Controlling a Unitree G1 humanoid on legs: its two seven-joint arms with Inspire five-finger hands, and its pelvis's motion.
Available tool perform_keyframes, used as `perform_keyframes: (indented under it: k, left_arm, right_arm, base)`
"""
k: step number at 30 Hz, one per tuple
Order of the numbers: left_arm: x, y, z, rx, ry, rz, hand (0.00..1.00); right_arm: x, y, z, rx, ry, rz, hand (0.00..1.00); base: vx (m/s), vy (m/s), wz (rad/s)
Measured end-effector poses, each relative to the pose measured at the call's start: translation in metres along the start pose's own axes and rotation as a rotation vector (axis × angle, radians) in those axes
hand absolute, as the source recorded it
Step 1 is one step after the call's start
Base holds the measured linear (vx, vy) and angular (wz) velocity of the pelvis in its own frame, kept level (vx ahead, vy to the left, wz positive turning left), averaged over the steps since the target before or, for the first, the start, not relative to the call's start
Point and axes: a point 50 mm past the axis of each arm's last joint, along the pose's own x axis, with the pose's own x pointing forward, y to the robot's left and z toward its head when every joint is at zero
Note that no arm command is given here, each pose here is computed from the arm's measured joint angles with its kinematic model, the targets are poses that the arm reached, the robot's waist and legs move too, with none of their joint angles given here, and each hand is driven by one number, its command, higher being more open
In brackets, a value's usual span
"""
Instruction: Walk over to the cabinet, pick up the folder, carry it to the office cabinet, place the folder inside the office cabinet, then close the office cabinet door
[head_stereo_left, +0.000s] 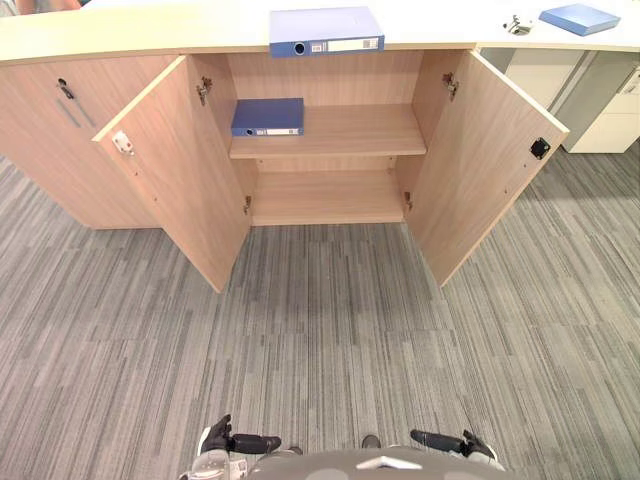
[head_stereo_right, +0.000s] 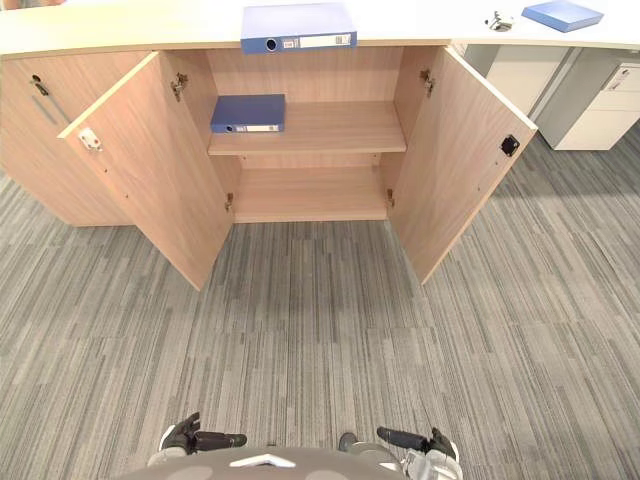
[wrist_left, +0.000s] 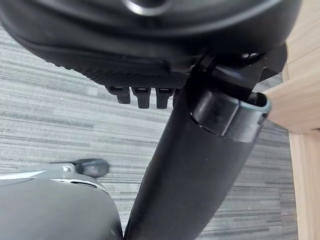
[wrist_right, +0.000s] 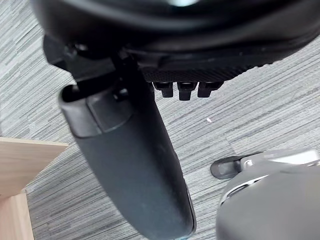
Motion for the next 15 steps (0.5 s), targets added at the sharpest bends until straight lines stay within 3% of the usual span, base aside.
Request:
perform_keyframes:
  k: [5,15]
  left_arm:
    - [0.0,0.0,0.001,0.004,-0.002,-0.002,1.0]
    - [0.0,0.0,0.001,0.007,-0.003,-0.004,1.0]
  right_arm:
    - [0.0,0.017,0.009,0.006,-0.02,0.041,1.0]
    - [0.0,0.019,0.011,-0.03,-0.029,0.047,1.0]
  base:
    - [-0.01,-0.004,0.0]
    - [-0.03,-0.008,0.02]
